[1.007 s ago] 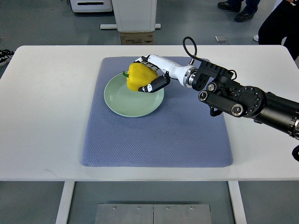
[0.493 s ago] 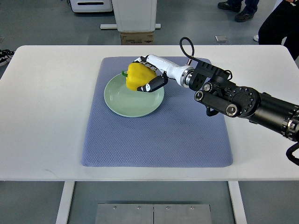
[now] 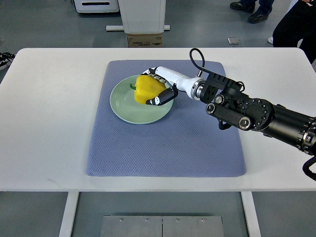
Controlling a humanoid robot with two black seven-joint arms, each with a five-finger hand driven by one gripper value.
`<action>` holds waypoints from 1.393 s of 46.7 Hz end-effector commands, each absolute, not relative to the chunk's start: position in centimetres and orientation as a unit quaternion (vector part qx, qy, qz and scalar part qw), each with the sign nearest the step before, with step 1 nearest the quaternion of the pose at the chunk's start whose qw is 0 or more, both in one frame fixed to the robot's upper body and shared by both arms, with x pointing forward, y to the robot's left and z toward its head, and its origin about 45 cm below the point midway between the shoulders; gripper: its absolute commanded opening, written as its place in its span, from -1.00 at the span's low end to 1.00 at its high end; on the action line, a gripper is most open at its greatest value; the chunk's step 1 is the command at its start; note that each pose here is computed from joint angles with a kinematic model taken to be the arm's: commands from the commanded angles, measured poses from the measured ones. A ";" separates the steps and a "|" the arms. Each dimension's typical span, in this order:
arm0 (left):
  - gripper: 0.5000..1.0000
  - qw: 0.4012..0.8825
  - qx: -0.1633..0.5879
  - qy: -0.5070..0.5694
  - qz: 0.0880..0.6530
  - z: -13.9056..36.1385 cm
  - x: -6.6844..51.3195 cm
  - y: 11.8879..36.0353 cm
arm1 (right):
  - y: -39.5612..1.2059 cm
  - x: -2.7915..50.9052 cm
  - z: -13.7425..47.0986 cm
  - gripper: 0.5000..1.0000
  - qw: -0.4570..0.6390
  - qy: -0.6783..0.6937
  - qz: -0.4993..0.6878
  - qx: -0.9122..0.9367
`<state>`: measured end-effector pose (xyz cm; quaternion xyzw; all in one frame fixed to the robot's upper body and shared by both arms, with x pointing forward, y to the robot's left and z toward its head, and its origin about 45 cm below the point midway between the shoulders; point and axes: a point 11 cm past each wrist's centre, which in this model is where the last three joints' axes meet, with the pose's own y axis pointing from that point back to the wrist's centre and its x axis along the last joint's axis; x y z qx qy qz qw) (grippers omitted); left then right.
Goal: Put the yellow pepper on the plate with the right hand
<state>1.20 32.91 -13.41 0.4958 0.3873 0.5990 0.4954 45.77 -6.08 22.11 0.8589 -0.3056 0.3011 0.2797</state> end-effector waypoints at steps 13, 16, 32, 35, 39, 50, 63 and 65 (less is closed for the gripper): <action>1.00 0.495 0.496 0.388 0.599 -13.4 1.2 32.9 | -6.3 45.4 21.3 -1.00 0.284 -0.302 0.295 0.861; 1.00 0.495 0.496 0.387 0.599 -13.4 1.2 32.9 | -6.3 45.4 21.3 -1.00 0.285 -0.302 0.294 0.861; 1.00 0.495 0.496 0.388 0.599 -13.4 1.2 32.9 | -6.5 45.1 20.6 0.99 0.285 -0.303 0.286 0.863; 1.00 0.495 0.496 0.388 0.599 -13.4 1.2 32.9 | -6.5 45.1 20.5 0.99 0.286 -0.303 0.285 0.863; 1.00 0.495 0.496 0.388 0.599 -13.4 1.2 32.9 | -6.5 45.2 20.6 0.99 0.284 -0.305 0.285 0.863; 1.00 0.495 0.496 0.387 0.599 -13.4 1.2 32.9 | -6.5 45.7 21.5 0.98 0.271 -0.320 0.279 0.864; 1.00 0.496 0.495 0.386 0.600 -13.4 1.3 32.9 | -6.7 46.7 23.3 0.97 0.222 -0.373 0.229 0.871; 1.00 0.495 0.496 0.387 0.599 -13.4 1.2 32.9 | -6.8 46.8 23.2 0.97 0.218 -0.380 0.219 0.872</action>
